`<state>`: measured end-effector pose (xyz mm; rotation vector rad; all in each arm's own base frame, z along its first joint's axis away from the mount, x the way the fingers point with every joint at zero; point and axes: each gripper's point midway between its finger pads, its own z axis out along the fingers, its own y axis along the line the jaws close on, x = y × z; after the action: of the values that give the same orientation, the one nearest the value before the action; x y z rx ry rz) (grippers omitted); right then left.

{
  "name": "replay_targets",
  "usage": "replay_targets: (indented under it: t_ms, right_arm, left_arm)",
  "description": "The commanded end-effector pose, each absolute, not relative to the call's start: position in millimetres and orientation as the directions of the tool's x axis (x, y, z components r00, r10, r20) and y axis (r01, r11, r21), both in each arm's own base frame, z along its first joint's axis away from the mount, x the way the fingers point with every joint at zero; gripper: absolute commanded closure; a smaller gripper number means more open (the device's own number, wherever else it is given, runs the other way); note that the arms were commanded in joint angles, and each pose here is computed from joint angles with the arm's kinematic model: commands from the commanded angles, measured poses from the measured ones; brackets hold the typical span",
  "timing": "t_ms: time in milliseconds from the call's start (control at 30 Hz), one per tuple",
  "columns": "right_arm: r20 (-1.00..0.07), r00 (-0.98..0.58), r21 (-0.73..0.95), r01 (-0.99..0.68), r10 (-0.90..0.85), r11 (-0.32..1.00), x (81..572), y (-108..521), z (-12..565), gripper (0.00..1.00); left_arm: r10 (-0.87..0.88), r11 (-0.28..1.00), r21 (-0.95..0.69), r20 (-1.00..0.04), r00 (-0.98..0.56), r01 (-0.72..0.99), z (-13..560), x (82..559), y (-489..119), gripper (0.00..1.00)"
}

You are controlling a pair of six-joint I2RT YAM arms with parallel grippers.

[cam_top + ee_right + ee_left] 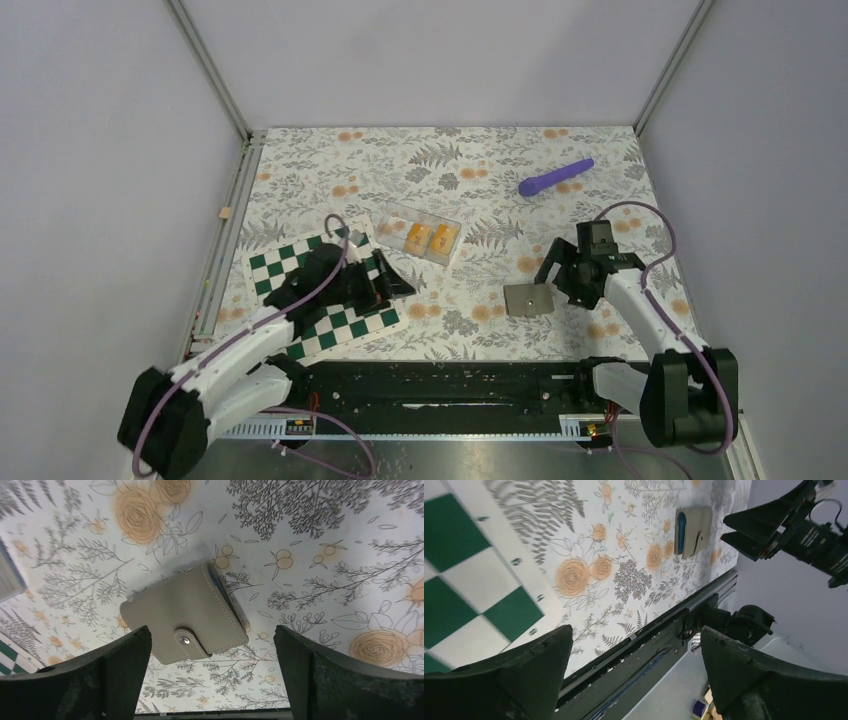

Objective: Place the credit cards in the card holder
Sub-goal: Pick up the card holder from the center of the board.

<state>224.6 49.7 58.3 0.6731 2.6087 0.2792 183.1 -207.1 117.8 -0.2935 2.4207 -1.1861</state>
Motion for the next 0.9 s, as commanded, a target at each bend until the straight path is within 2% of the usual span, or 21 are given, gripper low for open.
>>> replay_targets:
  t_ms: [0, 267, 400, 600, 700, 867]
  right_arm:
    - [-0.242, -0.859, 0.300, 0.376, 0.452, 0.876, 218.6, 62.5, 53.6, 0.01]
    - [-0.002, -0.914, 0.448, 0.362, 0.405, 0.818, 204.2, 104.9, 42.3, 0.25]
    - [0.049, -0.929, 0.475, 0.344, 0.367, 0.810, 190.9, 120.7, 40.4, 0.27]
    - [0.044, -0.985, 0.472, 0.167, 0.166, 0.866, 175.2, 161.3, 44.8, 0.27]
    - [-0.011, -0.998, 0.411, 0.058, 0.069, 0.910, 173.0, 162.8, 54.7, 0.27]
    - [-0.149, -0.987, 0.273, 0.025, 0.068, 0.962, 188.4, 132.4, 73.8, 0.22]
  left_arm:
    - [-0.360, 0.540, -0.837, -0.328, -0.873, 0.092, 145.5, 207.5, -260.0, 0.01]
    - [-0.262, 0.545, -0.828, -0.316, -0.912, 0.130, 148.9, 212.1, -318.2, 0.03]
    - [-0.265, 0.540, -0.830, -0.329, -0.906, 0.143, 156.1, 213.8, -322.3, 0.03]
    - [-0.289, 0.556, -0.822, -0.332, -0.898, 0.125, 150.2, 211.7, -314.3, 0.03]
    - [-0.300, 0.561, -0.821, -0.322, -0.898, 0.107, 145.9, 210.6, -311.6, 0.03]
    - [-0.300, 0.562, -0.822, -0.303, -0.904, 0.090, 140.0, 207.2, -316.1, 0.03]
